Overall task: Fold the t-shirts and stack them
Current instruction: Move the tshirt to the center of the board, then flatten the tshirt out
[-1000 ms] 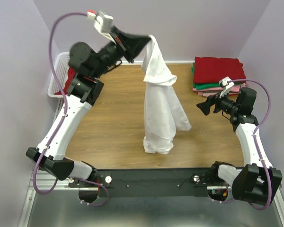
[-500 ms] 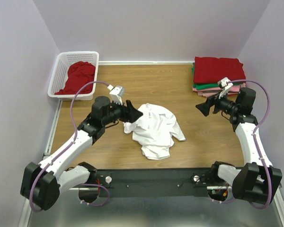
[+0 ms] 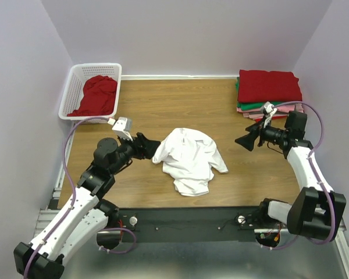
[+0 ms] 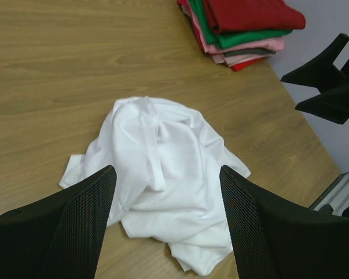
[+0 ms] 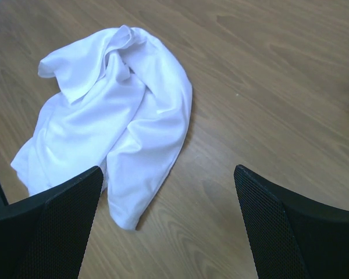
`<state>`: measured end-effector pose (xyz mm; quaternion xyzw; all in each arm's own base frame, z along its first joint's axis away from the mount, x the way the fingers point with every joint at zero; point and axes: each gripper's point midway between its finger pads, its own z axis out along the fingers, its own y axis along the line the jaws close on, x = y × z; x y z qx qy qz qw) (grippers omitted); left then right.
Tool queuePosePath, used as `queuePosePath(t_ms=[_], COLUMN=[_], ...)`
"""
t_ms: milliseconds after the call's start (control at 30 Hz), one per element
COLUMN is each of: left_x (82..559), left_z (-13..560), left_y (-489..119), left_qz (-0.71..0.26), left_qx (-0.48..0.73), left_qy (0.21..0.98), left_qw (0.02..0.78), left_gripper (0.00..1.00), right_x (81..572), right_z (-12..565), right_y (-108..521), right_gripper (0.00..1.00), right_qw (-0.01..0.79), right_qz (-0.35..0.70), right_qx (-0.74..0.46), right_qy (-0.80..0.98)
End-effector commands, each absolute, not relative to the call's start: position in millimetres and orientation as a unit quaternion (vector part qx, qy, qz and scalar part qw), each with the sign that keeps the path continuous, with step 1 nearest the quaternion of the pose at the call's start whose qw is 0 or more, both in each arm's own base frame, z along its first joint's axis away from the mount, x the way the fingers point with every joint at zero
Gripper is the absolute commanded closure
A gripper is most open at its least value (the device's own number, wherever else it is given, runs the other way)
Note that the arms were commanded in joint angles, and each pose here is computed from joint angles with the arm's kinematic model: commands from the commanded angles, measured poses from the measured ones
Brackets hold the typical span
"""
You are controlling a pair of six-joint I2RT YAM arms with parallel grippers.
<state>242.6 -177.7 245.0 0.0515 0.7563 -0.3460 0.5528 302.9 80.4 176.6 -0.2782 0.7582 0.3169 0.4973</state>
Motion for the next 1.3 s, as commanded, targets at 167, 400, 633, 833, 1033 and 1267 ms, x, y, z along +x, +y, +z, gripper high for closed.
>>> queuePosePath(t_ms=[167, 400, 633, 833, 1033, 1267], left_x=[222.9, 230.2, 246.4, 255.1, 249.0, 252.2], left_z=[199.2, 159.6, 136.6, 125.8, 103.0, 85.0], left_y=[-193.6, -191.1, -197.6, -208.0, -213.5, -215.6], left_qz=[-0.402, -0.359, -0.299, -0.240, -0.203, -0.176], left_qx=[0.041, -0.001, -0.005, 0.022, 0.035, 0.051], left_qy=[0.776, 0.825, 0.856, 0.879, 0.900, 0.913], left_qw=[0.484, 0.437, 0.421, 0.412, 0.383, 0.365], left_gripper=[0.20, 0.26, 0.26, 0.26, 0.26, 0.26], right_x=[291.4, 299.1, 343.8, 347.1, 342.8, 345.8], right_z=[137.7, 94.4, 65.2, 47.2, 39.3, 36.2], right_y=[117.5, 153.4, 159.8, 164.5, 170.6, 177.4], right_gripper=[0.00, 0.04, 0.11, 0.13, 0.15, 0.21], right_qw=[0.388, 0.276, 0.222, 0.197, 0.183, 0.175], right_qz=[0.365, 0.328, 0.319, 0.326, 0.340, 0.350], right_qx=[-0.330, -0.378, -0.341, -0.335, -0.334, -0.329], right_qy=[0.780, 0.820, 0.856, 0.862, 0.860, 0.859])
